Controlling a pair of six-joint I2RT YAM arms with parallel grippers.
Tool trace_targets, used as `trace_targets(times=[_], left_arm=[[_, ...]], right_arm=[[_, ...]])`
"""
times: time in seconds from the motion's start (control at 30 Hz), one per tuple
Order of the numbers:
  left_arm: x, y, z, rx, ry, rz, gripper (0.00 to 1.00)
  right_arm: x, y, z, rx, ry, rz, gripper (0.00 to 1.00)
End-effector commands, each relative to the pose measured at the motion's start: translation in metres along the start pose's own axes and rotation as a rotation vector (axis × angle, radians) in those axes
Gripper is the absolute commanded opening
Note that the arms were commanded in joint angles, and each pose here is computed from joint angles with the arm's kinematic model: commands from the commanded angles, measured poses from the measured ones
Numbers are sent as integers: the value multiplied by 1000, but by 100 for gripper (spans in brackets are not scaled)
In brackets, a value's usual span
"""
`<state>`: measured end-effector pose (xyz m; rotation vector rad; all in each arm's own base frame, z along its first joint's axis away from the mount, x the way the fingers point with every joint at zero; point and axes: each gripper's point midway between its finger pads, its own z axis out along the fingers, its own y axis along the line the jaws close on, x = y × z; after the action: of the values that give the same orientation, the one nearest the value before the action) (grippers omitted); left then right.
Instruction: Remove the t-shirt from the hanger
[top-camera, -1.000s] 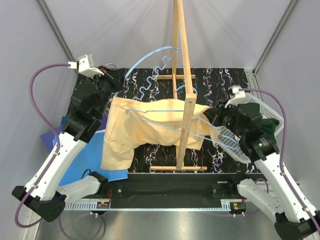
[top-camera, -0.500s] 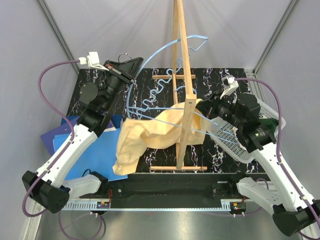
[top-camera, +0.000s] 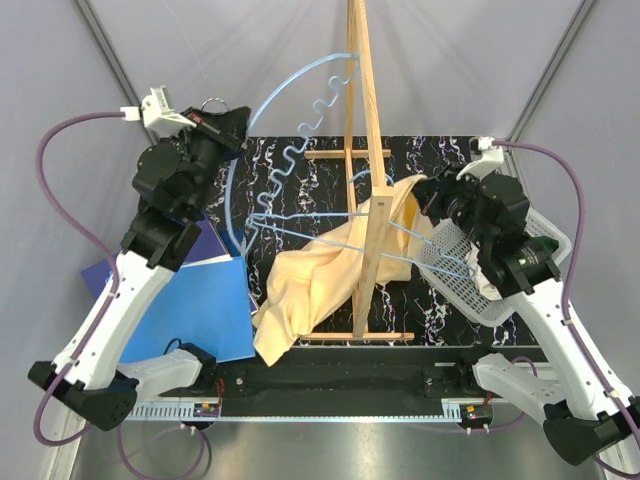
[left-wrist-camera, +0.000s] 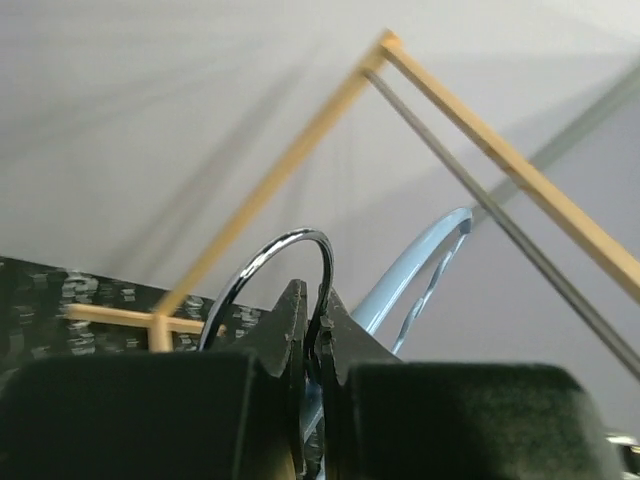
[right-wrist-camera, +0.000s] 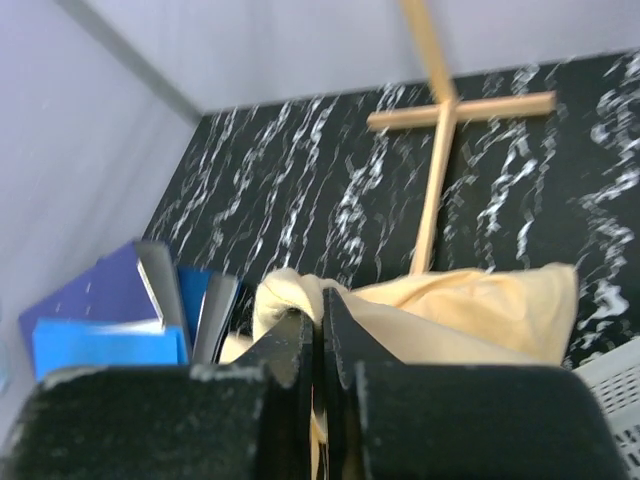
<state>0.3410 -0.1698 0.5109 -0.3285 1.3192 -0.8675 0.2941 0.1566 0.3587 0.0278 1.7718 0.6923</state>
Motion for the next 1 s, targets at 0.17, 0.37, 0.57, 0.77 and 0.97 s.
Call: trace_targets(times=[0.17, 0.37, 0.57, 0.77, 0.97], left_arm=[[-20, 88, -74, -395, 7, 291, 0], [-27, 113, -104, -498, 13, 396, 0], [-16, 122, -119, -487, 40, 403, 0], [-9, 119, -120, -455, 74, 405, 0], [-13, 115, -124, -438, 73, 408, 0]], right_arm=[[-137, 10, -12, 159, -339, -32, 0], [-210, 14, -30, 280, -489, -125, 0], [-288, 13, -87, 460, -700, -239, 0], [-357, 18, -117, 664, -832, -461, 0], [-403, 35, -170, 741, -1024, -506, 0]])
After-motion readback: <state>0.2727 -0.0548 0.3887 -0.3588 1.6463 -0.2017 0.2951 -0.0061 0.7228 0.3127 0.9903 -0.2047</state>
